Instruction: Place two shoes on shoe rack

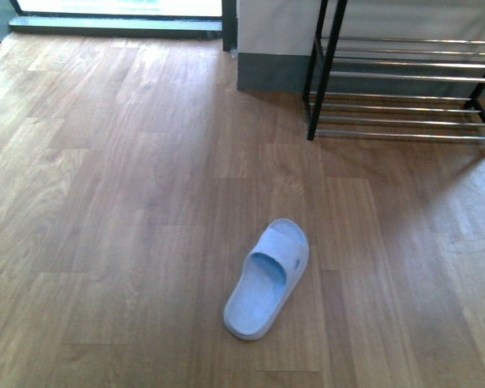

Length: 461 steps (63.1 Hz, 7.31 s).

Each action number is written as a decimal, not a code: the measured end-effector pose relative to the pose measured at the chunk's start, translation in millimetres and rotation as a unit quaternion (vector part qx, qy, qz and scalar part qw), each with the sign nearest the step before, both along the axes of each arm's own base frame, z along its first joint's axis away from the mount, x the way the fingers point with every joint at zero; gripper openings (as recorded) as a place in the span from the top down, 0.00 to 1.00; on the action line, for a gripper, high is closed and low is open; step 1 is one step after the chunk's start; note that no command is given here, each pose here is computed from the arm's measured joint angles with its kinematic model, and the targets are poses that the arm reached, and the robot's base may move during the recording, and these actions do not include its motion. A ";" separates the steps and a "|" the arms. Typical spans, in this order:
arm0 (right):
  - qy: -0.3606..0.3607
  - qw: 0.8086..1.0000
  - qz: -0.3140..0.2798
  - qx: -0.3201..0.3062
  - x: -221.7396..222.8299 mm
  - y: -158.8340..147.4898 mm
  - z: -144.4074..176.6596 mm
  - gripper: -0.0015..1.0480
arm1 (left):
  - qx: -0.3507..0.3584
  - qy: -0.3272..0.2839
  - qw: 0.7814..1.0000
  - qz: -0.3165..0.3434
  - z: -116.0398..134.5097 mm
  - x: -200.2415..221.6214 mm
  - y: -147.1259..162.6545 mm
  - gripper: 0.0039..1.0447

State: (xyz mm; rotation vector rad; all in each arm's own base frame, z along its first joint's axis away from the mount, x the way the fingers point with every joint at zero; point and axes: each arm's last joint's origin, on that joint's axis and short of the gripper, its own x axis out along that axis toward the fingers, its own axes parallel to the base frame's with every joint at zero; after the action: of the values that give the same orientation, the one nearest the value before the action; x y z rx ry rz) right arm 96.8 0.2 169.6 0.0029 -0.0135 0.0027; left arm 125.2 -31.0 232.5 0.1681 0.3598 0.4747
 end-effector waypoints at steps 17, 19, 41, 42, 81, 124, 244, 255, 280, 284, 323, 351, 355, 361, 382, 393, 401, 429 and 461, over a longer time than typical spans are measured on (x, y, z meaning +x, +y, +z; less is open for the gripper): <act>0.000 1.000 0.002 0.000 0.0 0.0 0.0 0.09 | 0.001 0.000 1.000 0.001 0.0 0.0 0.1 0.99; 0.000 1.000 0.002 0.000 0.0 0.0 0.0 0.09 | 0.000 0.000 1.000 0.000 0.0 0.0 0.0 0.99; 0.118 0.982 0.012 -0.146 72.0 24.6 -38.9 0.09 | 0.000 0.000 1.000 -0.001 0.0 0.0 0.0 0.99; 0.126 0.980 0.008 -0.151 80.1 26.9 -44.0 0.09 | 0.000 0.000 1.000 -0.001 0.0 0.0 0.0 0.99; 0.404 0.891 0.077 -0.193 175.3 84.2 -257.2 0.09 | 0.000 0.000 1.000 -0.001 0.0 0.0 0.0 0.99; 0.403 0.898 -0.015 -0.174 240.0 60.9 -335.6 0.09 | 0.000 0.000 1.000 -0.001 0.0 0.0 0.0 0.99; 0.013 0.963 0.057 -0.262 33.9 0.1 53.3 0.99 | 0.000 0.000 1.000 -0.001 0.0 0.0 0.0 0.99; 0.015 0.963 0.060 -0.261 33.6 0.2 51.6 0.99 | 0.000 0.000 1.000 0.000 0.1 -0.1 0.1 0.99; 0.017 0.964 0.058 -0.260 33.3 0.1 50.8 0.99 | 0.001 0.001 1.000 -0.002 -0.2 0.0 -0.2 0.99; 0.017 0.964 0.059 -0.259 33.3 0.1 50.8 0.99 | 0.001 0.001 1.000 -0.002 -0.2 0.0 -0.3 0.99; 0.017 0.964 0.057 -0.258 33.3 0.1 50.8 0.99 | 0.001 0.002 1.000 -0.003 -0.4 0.0 -0.3 0.99; 0.017 0.964 0.060 -0.258 33.4 0.2 50.7 0.99 | 0.001 0.001 1.000 -0.002 -0.2 -0.1 -0.2 0.99; 0.019 0.964 0.055 -0.258 33.6 -0.1 50.4 0.99 | 0.001 0.002 1.000 -0.004 -0.4 0.2 -0.4 0.99; 0.020 0.964 0.055 -0.258 33.7 -0.2 50.2 0.99 | 0.001 0.005 1.000 -0.006 -1.5 0.5 -0.8 0.99; 0.019 0.964 0.059 -0.258 33.6 0.0 49.7 0.99 | 0.002 0.005 1.000 -0.004 -2.0 0.4 -0.6 0.99; 0.019 0.964 0.058 -0.257 33.6 -0.1 49.7 0.99 | 0.002 0.005 1.000 -0.004 -2.0 0.4 -0.6 0.99; 0.019 0.964 0.058 -0.258 33.6 -0.1 49.8 0.99 | 0.002 0.005 1.000 -0.004 -1.9 0.4 -0.6 0.99; 0.018 0.965 0.059 -0.256 33.3 0.0 50.2 0.99 | 0.002 0.003 1.000 -0.002 -1.3 0.1 -0.4 0.99; 0.020 0.965 0.059 -0.256 33.9 -0.1 49.7 0.99 | 0.002 0.005 1.000 -0.003 -1.5 0.4 -0.5 0.99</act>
State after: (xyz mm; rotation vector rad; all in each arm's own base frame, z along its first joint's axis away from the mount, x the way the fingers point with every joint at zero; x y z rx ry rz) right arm 130.7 0.1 219.3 -0.5143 0.0286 0.1249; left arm 125.6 -31.6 231.0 0.1754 0.3672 0.4691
